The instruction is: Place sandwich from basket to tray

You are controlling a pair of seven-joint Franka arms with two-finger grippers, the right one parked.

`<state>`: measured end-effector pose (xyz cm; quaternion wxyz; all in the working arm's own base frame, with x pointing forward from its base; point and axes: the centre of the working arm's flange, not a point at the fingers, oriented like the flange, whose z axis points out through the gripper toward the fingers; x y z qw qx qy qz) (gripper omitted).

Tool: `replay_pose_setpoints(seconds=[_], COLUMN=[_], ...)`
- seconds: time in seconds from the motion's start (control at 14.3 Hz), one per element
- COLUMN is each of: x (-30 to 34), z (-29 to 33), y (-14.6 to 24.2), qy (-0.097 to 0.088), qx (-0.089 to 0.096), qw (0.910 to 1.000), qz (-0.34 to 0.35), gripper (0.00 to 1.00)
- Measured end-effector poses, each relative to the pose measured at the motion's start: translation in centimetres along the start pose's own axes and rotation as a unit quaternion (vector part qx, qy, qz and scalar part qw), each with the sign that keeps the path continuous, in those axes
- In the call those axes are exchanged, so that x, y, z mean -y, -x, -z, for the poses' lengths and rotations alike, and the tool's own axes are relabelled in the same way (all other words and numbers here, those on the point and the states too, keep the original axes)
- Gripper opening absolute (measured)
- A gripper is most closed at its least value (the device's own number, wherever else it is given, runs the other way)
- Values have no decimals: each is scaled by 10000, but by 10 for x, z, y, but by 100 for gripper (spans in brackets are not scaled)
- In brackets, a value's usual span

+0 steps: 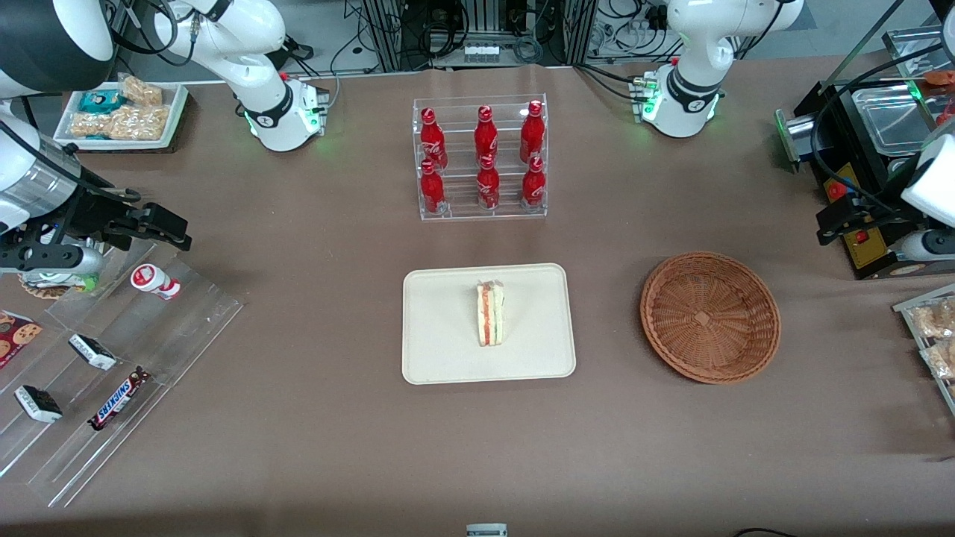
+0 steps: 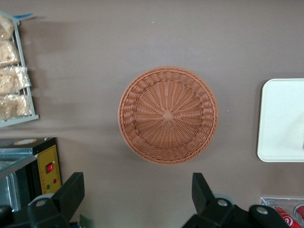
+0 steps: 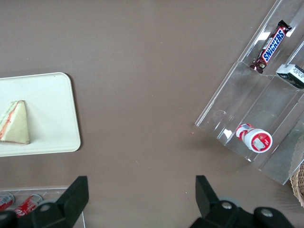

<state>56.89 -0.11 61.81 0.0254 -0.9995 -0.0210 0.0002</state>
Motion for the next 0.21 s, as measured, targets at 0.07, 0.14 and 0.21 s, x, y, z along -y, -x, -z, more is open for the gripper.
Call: replay_pose_setpoints(seconds=[0.07,0.14,0.21], x=[9,19,28], z=[0,0,-1], y=[0,0,0], qy=[-3,-5,-6], qx=[10,16,28], qw=[10000,9999,10000], qz=[73,104,58], gripper=[100,100,100])
